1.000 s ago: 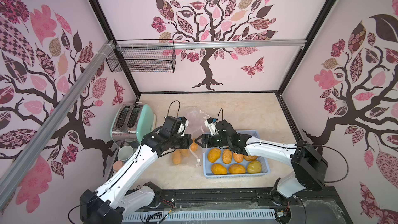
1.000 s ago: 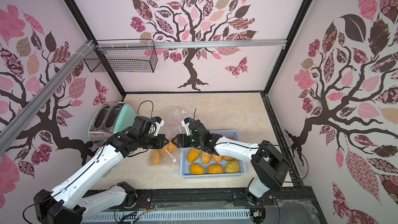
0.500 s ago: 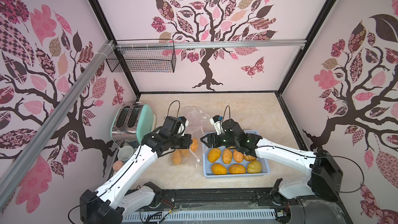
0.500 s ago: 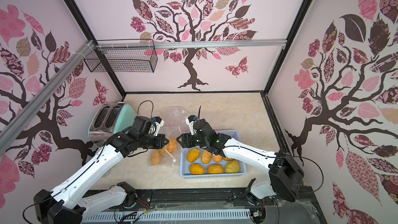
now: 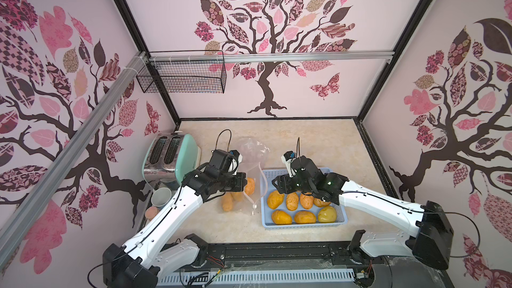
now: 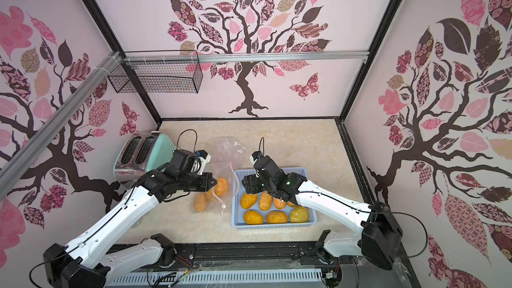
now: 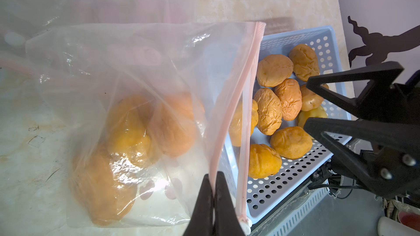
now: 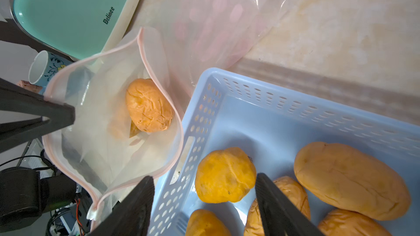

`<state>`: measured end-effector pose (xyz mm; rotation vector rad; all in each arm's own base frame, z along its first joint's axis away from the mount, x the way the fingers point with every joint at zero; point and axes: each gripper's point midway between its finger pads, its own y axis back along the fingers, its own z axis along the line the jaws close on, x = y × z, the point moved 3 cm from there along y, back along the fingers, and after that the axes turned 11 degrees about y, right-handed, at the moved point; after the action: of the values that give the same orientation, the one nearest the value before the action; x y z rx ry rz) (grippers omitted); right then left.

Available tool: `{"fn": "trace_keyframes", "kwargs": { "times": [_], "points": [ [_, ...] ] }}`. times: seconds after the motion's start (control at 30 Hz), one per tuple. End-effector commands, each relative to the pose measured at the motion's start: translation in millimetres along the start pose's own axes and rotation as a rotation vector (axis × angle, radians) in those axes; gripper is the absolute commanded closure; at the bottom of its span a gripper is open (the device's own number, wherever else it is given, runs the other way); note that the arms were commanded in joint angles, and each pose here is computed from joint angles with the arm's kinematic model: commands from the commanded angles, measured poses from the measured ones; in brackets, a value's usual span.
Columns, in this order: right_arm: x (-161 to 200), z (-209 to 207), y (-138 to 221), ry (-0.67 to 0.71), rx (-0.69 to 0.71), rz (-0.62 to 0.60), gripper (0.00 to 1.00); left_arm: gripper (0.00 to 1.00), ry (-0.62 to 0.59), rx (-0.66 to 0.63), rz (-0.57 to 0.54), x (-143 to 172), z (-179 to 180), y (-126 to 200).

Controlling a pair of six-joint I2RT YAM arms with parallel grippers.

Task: Put the potatoes into a zipper bag and zip it
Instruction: Pick up the potato from the basket.

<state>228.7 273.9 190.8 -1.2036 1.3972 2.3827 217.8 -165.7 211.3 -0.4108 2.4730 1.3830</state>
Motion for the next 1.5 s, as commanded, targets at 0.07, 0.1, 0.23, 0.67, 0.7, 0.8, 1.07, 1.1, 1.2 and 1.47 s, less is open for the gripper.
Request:
{"fn": "trace_keyframes", "kwargs": {
  "times": [0.07, 0.1, 0.23, 0.67, 0.7, 0.8, 1.07, 1.1, 1.2, 1.47],
  "points": [
    [28.6, -10.3, -25.1, -0.013, 0.046, 0.13, 0.25, 1.0, -0.009, -0.016, 0.005, 5.8, 6.6, -2.2],
    [31.4, -9.8, -29.9, -0.016, 0.042, 0.147, 0.24, 1.0, -0.008, -0.017, 0.006, 5.9, 6.9, -2.2],
    [39.1, -9.2, -45.5, -0.026, 0.037, 0.196, 0.24, 1.0, -0.008, -0.019, 0.004, 5.4, 7.0, -2.1],
    [57.1, -14.9, -79.9, -0.025, 0.075, 0.313, 0.17, 1.0, -0.01, -0.017, 0.003, 5.1, 6.6, -1.8],
    [58.8, -15.5, -81.0, -0.025, 0.078, 0.32, 0.17, 1.0, -0.009, -0.019, 0.005, 5.6, 7.1, -2.4],
    [62.5, -16.3, -84.6, -0.024, 0.079, 0.336, 0.16, 1.0, -0.009, -0.02, 0.005, 5.5, 7.3, -2.3],
    [67.3, -8.5, -97.1, -0.023, 0.026, 0.376, 0.15, 1.0, -0.009, -0.02, 0.001, 4.9, 7.1, -1.7],
    [68.3, -8.4, -98.5, -0.024, 0.023, 0.383, 0.15, 1.0, -0.009, -0.021, 0.002, 5.7, 7.4, -2.0],
    [69.5, -6.9, -102.6, -0.026, 0.013, 0.393, 0.16, 1.0, -0.008, -0.022, 0.003, 5.4, 7.6, -2.1],
    [64.3, -2.8, -101.1, -0.021, -0.006, 0.381, 0.24, 1.0, -0.009, -0.022, 0.003, 5.4, 7.6, -2.1]
  ]
}}
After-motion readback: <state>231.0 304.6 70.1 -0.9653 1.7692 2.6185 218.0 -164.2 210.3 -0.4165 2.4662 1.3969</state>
